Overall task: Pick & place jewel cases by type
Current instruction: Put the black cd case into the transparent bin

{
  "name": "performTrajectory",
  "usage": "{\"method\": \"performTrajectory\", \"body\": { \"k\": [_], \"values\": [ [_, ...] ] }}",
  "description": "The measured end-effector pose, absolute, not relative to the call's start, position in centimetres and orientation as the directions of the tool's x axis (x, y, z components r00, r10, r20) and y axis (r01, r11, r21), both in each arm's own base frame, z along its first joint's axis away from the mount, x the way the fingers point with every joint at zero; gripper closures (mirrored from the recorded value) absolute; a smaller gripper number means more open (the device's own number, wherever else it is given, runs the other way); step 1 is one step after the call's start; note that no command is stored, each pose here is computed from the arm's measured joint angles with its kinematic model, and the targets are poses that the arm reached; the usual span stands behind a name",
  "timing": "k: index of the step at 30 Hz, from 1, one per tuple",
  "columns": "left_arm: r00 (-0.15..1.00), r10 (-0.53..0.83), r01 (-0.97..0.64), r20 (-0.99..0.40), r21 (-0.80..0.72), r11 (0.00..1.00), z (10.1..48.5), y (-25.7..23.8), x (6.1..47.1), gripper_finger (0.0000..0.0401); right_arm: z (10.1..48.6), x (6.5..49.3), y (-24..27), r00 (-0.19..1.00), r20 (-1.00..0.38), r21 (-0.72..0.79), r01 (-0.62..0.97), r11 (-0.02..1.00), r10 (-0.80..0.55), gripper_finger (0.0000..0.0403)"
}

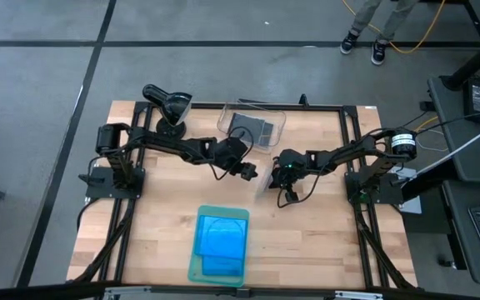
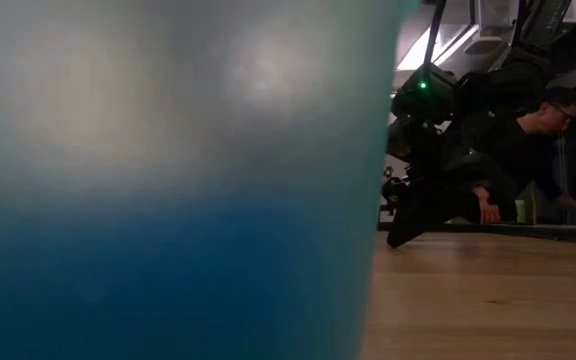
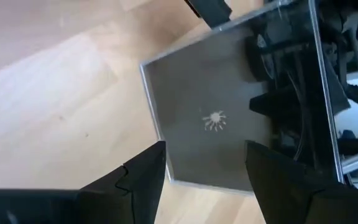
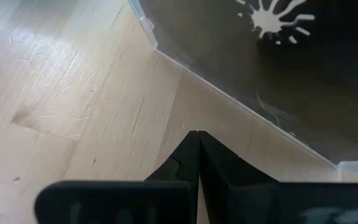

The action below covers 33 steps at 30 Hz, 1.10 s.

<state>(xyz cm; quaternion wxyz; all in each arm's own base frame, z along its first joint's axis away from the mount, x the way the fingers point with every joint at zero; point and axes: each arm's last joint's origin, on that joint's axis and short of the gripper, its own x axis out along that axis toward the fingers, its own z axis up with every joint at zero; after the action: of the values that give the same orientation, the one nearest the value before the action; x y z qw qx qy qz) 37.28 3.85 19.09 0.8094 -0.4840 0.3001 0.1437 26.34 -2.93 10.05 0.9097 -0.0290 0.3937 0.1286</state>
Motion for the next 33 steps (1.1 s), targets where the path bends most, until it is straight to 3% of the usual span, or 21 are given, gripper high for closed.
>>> {"method": "performTrajectory", "body": {
  "k": [13, 17, 23, 29, 33],
  "values": [
    [0.788, -0.115, -0.51, -0.605, -0.745, 0.43, 20.4, 4.6, 37.5, 0.0191, 10.1, 26.3, -2.9, 0.655, -0.724, 0.055, -0.257, 0.965, 0.216, 0.0393],
    [0.749, -0.138, -0.508, -0.648, -0.695, 0.51, 23.3, 4.9, 38.2, 0.0193, 10.1, 26.3, -2.9, 0.655, -0.723, 0.055, -0.259, 0.964, 0.218, 0.0393],
    [0.654, -0.05, -0.554, -0.755, -0.523, 0.647, 28.1, 5.2, 38.1, 0.0208, 10.1, 26.3, -2.9, 0.655, -0.723, 0.054, -0.261, 0.964, 0.218, 0.0393],
    [0.687, -0.054, -0.504, -0.725, -0.528, 0.683, 30.9, 4.5, 39.2, 0.0214, 10.1, 26.3, -2.9, 0.655, -0.723, 0.054, -0.262, 0.964, 0.219, 0.0393],
    [0.659, -0.064, -0.499, -0.749, -0.5, 0.708, 30.7, 3.5, 40.4, 0.0214, 10.1, 26.3, -2.9, 0.655, -0.723, 0.054, -0.262, 0.964, 0.219, 0.0393]
  ]
}}
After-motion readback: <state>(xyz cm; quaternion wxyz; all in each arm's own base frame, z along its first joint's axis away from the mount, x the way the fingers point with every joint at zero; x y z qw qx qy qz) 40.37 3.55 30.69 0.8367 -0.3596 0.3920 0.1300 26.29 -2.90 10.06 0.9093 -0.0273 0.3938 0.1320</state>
